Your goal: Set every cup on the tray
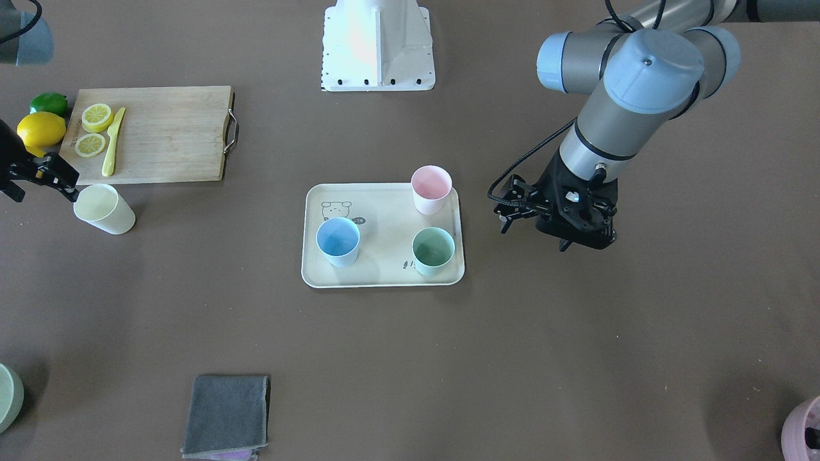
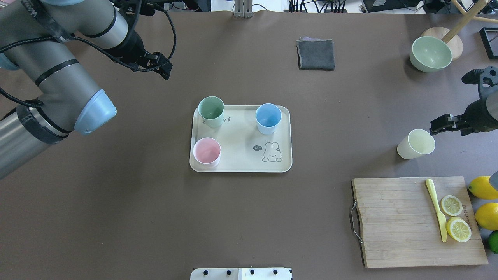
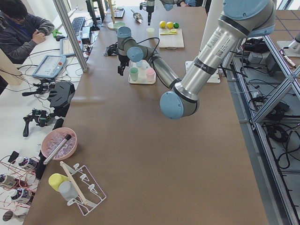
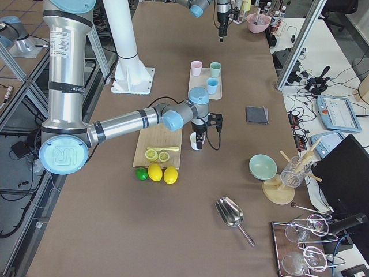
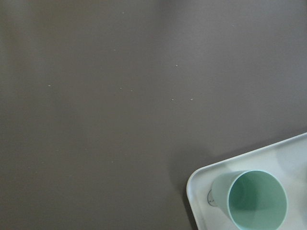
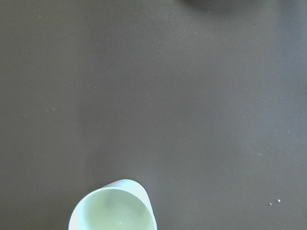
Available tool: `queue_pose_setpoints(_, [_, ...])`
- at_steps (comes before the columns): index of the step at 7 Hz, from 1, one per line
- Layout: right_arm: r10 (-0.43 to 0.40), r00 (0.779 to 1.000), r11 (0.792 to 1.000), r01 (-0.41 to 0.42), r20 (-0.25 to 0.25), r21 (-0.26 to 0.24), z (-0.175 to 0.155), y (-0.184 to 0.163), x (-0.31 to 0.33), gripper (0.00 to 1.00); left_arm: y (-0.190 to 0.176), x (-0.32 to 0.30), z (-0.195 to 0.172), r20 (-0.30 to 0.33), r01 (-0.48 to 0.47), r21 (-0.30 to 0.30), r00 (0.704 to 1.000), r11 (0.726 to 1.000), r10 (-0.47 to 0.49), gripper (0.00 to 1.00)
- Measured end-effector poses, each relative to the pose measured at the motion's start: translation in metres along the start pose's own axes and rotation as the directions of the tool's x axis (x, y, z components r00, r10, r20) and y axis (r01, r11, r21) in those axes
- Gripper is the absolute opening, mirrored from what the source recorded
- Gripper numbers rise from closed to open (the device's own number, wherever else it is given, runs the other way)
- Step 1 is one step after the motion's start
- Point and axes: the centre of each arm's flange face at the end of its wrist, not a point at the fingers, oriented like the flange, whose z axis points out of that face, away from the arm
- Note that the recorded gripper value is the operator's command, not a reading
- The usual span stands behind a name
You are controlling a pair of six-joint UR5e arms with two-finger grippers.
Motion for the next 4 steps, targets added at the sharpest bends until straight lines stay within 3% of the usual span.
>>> queue_pose_setpoints(2, [0.013,1.000,1.000,-0.013,0.019,0.028,0.042,0.004,0.009,0.75,0.001,-0.005,-0.001,0.006,-0.001,0.002,1.000,1.000,0.001,0.98])
queue_pose_setpoints(4, [0.050,0.998,0.998,-0.052,0.044,0.045,0.061,0.012,-0.001,0.00,0.001,-0.008,-0.001,0.010,0.001,0.003,1.000,1.000,-0.001,0.98])
